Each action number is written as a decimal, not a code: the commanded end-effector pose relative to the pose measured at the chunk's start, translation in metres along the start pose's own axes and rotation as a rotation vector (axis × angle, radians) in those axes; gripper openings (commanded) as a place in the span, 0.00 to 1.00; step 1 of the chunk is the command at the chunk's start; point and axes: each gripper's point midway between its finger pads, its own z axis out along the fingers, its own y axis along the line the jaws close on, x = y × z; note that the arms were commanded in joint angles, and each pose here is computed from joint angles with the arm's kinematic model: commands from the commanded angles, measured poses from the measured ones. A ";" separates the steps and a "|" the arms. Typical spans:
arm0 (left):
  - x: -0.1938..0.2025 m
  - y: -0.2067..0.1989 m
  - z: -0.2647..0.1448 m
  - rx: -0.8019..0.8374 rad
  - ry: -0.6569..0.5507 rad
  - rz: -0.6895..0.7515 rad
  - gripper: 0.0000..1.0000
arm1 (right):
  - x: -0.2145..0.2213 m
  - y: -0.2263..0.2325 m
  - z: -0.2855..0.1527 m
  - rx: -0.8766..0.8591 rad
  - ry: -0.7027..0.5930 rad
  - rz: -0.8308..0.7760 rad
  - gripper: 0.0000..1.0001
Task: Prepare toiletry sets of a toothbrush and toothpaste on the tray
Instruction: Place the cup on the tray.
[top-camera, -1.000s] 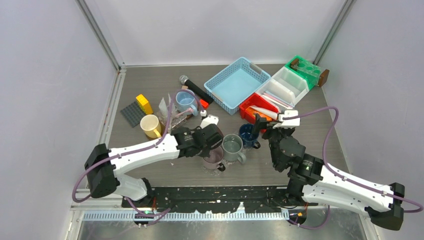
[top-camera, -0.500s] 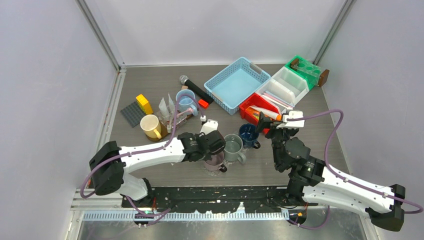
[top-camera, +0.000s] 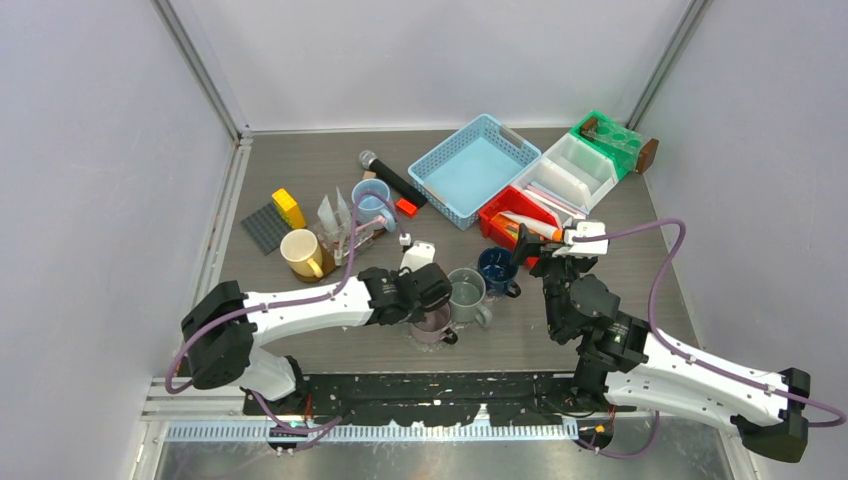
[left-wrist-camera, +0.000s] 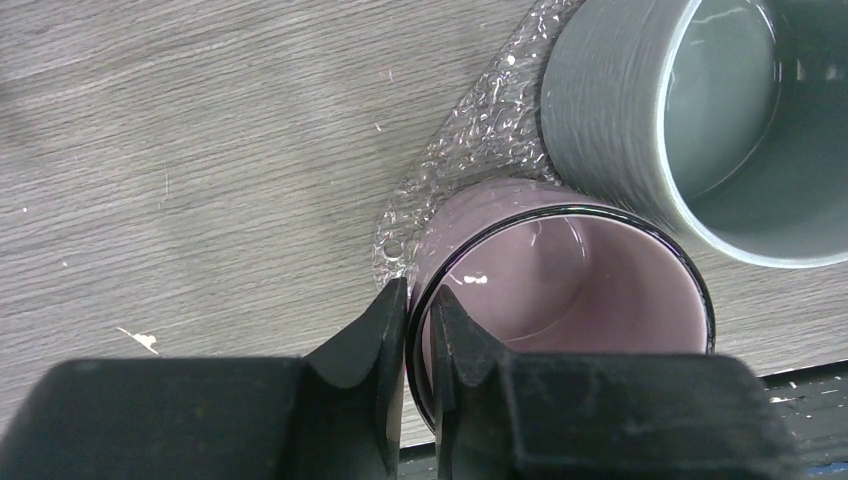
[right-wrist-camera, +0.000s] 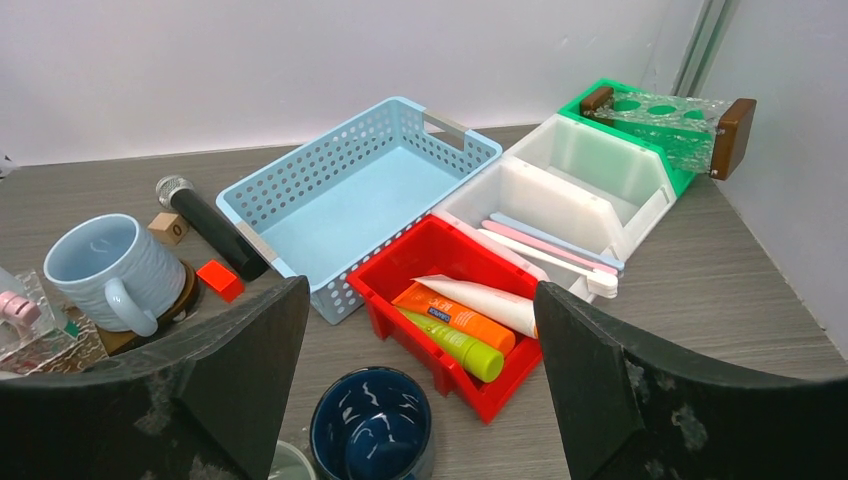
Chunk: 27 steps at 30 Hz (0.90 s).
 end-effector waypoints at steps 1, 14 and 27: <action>-0.017 -0.016 -0.007 0.066 -0.063 -0.087 0.17 | -0.002 -0.001 0.001 0.018 -0.010 0.017 0.89; -0.014 -0.017 -0.012 0.080 -0.045 -0.099 0.15 | -0.002 0.000 0.001 0.018 -0.009 0.004 0.89; -0.010 -0.012 -0.019 0.064 -0.031 -0.131 0.24 | -0.001 0.002 0.002 0.018 -0.006 -0.003 0.89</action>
